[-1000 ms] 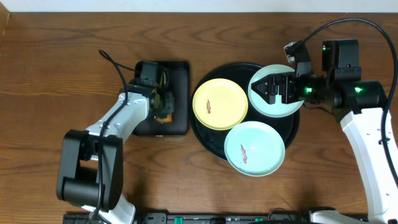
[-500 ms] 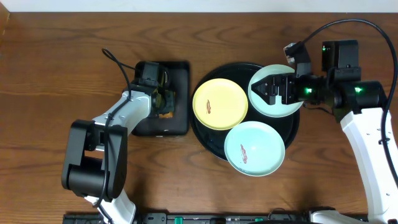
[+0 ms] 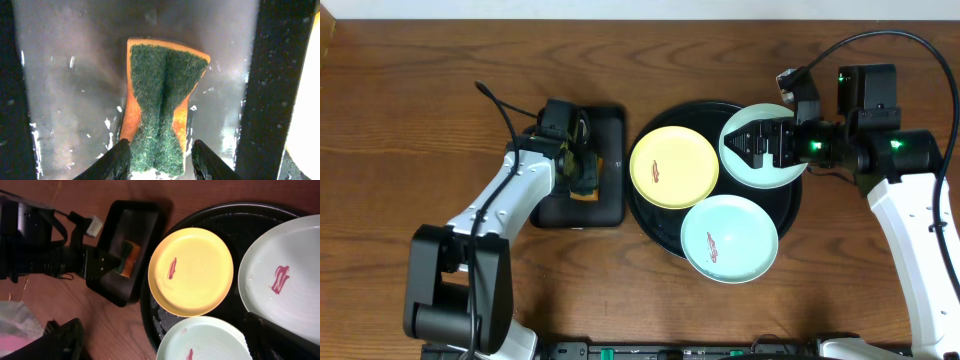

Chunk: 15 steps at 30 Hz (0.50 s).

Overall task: Clean dirty plates on tray and stack at the side
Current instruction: 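Move the right gripper to the yellow plate rim and grip it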

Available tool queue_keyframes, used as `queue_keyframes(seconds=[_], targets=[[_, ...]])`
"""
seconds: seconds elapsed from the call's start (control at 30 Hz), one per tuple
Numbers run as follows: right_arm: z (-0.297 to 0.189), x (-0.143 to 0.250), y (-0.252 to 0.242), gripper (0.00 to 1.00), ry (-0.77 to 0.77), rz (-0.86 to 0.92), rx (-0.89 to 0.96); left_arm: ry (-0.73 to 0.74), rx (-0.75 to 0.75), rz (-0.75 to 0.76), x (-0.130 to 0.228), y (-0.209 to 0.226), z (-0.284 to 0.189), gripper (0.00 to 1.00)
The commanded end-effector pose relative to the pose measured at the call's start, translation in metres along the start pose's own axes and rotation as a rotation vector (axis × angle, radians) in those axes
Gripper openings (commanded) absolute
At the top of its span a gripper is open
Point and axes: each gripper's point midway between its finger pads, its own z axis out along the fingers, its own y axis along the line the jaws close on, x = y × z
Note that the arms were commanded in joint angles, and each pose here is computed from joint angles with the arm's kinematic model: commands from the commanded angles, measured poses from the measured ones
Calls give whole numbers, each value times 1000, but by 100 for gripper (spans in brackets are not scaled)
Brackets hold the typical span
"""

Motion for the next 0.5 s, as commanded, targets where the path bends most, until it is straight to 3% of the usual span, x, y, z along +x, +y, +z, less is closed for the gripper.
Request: queue_keyframes(seconds=[0.0, 0.17, 0.27, 0.4, 0.47], targets=[[0, -3, 6, 99, -4, -10, -13, 47, -9, 5, 13, 4, 12, 41], [17, 5, -4, 92, 42, -44, 112, 130, -33, -29, 34, 10, 37, 25], [32, 13, -22, 84, 84, -35, 261, 131, -55, -9, 34, 14, 41, 8], [53, 26, -45, 72, 152, 13, 393, 92, -72, -10, 18, 15, 28, 7], [72, 36, -55, 60, 210, 41, 403, 74, -67, -9, 8, 10, 10, 7]])
